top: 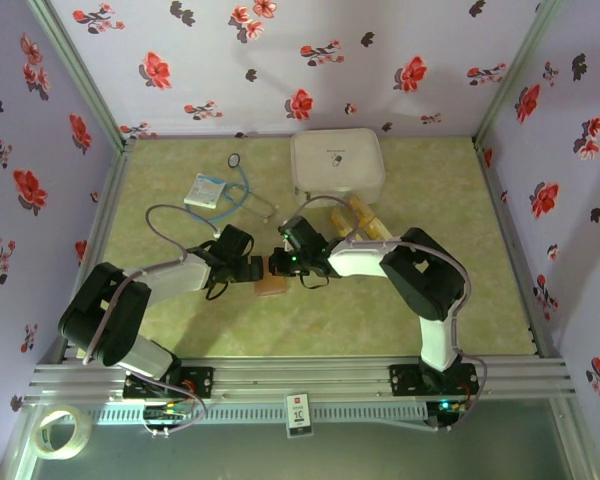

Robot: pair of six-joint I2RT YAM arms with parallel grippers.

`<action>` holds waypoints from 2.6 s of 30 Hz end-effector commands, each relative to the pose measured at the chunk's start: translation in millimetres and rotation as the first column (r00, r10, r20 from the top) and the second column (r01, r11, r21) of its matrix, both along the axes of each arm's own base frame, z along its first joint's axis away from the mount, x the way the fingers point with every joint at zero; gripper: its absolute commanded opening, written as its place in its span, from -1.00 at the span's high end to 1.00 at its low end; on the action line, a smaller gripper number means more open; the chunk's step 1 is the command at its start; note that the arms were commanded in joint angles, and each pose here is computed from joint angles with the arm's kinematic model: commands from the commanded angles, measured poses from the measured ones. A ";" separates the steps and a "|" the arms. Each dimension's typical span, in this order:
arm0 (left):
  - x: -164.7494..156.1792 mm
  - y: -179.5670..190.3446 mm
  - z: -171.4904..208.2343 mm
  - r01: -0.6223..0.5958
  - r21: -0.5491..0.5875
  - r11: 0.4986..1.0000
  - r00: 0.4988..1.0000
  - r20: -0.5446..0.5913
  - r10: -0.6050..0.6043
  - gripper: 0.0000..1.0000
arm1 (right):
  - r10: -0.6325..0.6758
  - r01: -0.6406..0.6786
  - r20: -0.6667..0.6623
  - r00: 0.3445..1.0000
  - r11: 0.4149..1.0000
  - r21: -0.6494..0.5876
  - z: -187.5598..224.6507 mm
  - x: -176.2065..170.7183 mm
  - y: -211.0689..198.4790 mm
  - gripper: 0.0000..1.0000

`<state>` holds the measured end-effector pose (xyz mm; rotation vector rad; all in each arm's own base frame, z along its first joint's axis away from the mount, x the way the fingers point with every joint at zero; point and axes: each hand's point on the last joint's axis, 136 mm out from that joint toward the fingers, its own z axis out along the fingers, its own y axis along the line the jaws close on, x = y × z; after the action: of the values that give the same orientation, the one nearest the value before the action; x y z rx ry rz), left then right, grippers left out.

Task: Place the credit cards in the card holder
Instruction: Close the button at the bottom-center of the table, then reset both arms

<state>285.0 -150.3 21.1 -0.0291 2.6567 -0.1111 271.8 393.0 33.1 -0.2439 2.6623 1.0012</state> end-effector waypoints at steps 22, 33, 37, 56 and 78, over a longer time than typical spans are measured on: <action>-10.8 9.3 -10.7 -0.033 0.043 0.999 0.998 -0.055 0.035 -0.99 | 0.154 -0.138 0.001 0.988 0.889 -0.436 -91.8 -68.3 -70.6 1.00; -11.5 10.9 -6.3 -0.049 0.039 0.998 0.997 -0.051 0.051 -0.99 | 0.146 -0.121 0.021 0.989 0.888 -0.444 -147.4 -102.2 -88.5 1.00; -13.5 12.4 -4.9 -0.050 0.040 0.998 0.997 -0.051 0.052 -0.99 | 0.123 -0.108 0.007 0.992 0.902 -0.418 -158.7 -107.1 -91.2 1.00; 17.4 10.2 32.5 -0.070 0.019 0.997 0.997 0.016 0.069 -0.99 | 0.115 -0.074 0.199 0.973 0.977 -0.200 23.0 -34.0 -32.4 -0.08; 60.7 73.2 209.9 -0.147 -0.006 0.989 0.866 0.483 0.132 -0.99 | -0.408 0.656 0.652 0.639 0.732 -0.184 228.0 37.6 -290.4 -0.99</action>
<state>337.5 -98.0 218.3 -0.1765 2.2089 -0.1505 303.9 164.5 249.1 0.0364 2.1601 0.3849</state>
